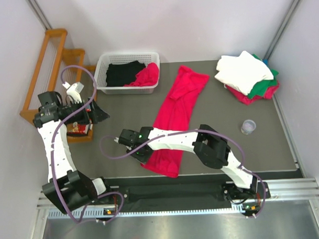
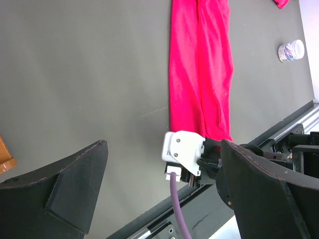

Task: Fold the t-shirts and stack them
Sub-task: Fold the tshirt

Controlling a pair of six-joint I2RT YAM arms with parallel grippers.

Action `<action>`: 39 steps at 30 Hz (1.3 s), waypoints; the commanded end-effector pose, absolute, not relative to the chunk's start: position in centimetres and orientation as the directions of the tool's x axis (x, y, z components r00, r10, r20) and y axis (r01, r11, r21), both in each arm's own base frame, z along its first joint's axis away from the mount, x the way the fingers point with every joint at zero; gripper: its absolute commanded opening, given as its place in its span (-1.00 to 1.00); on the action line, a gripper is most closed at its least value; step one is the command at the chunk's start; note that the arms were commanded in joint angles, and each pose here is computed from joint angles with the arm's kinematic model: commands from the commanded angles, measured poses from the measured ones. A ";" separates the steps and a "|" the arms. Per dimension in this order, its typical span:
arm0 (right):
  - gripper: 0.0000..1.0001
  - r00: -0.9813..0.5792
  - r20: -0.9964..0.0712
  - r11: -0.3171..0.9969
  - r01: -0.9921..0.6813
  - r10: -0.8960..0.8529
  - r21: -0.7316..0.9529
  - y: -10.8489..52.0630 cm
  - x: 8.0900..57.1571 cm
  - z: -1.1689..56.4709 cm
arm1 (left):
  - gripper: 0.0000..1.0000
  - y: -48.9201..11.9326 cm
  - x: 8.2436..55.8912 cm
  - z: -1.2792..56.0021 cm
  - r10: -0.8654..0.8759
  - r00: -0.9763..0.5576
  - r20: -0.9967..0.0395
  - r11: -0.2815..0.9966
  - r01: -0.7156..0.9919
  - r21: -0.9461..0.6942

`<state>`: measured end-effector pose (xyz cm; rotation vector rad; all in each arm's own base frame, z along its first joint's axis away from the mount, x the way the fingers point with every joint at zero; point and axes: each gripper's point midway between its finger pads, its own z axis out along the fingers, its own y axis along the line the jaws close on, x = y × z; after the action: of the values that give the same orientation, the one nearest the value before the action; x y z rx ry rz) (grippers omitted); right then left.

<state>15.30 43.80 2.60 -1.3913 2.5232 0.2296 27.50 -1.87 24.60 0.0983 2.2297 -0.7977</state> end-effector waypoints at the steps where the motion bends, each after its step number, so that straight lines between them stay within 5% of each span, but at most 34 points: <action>1: -0.54 -0.510 -0.332 0.533 -0.846 -0.794 0.027 44.9 15.9 3.8 | 0.98 -1.7 27.9 24.9 -0.156 -0.695 -0.702 0.798 0.330 -0.504; 4: -1.00 -0.523 -0.323 0.538 -0.842 -0.789 0.049 45.0 15.5 3.6 | 0.98 -1.7 28.0 24.6 -0.159 -0.699 -0.697 0.798 0.325 -0.508; 23: -0.92 -0.440 -0.290 0.422 -0.898 -0.850 0.125 47.3 10.8 4.8 | 0.98 -1.6 28.8 24.1 -0.167 -0.692 -0.702 0.781 0.342 -0.522; 26: -0.80 -0.437 -0.276 0.420 -0.899 -0.856 0.123 47.1 10.7 4.2 | 0.98 -1.6 28.9 24.6 -0.166 -0.684 -0.710 0.782 0.347 -0.517; 30: 0.14 -0.444 -0.250 0.427 -0.896 -0.860 0.123 46.5 10.8 3.3 | 0.98 -1.8 28.7 25.2 -0.161 -0.671 -0.723 0.781 0.362 -0.509; 32: 0.32 -0.452 -0.257 0.435 -0.892 -0.854 0.124 46.4 11.0 3.8 | 0.98 -1.9 28.7 25.4 -0.159 -0.665 -0.729 0.779 0.369 -0.506; 33: 0.62 -0.455 -0.268 0.441 -0.890 -0.849 0.115 46.4 11.3 4.2 | 0.98 -2.0 28.6 25.6 -0.162 -0.661 -0.733 0.776 0.373 -0.508; 36: 0.94 -0.469 -0.324 0.465 -0.880 -0.822 0.095 46.4 12.6 6.6 | 0.98 -2.1 28.7 25.8 -0.164 -0.649 -0.743 0.776 0.380 -0.504; 39: 0.99 -0.492 -0.367 0.496 -0.864 -0.789 0.090 45.6 13.7 9.4 | 0.98 -2.0 28.8 25.8 -0.166 -0.652 -0.740 0.775 0.378 -0.507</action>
<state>11.81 46.02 3.60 -1.5183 2.5340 0.3286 28.11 -2.04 23.29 0.0899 2.2293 -0.8601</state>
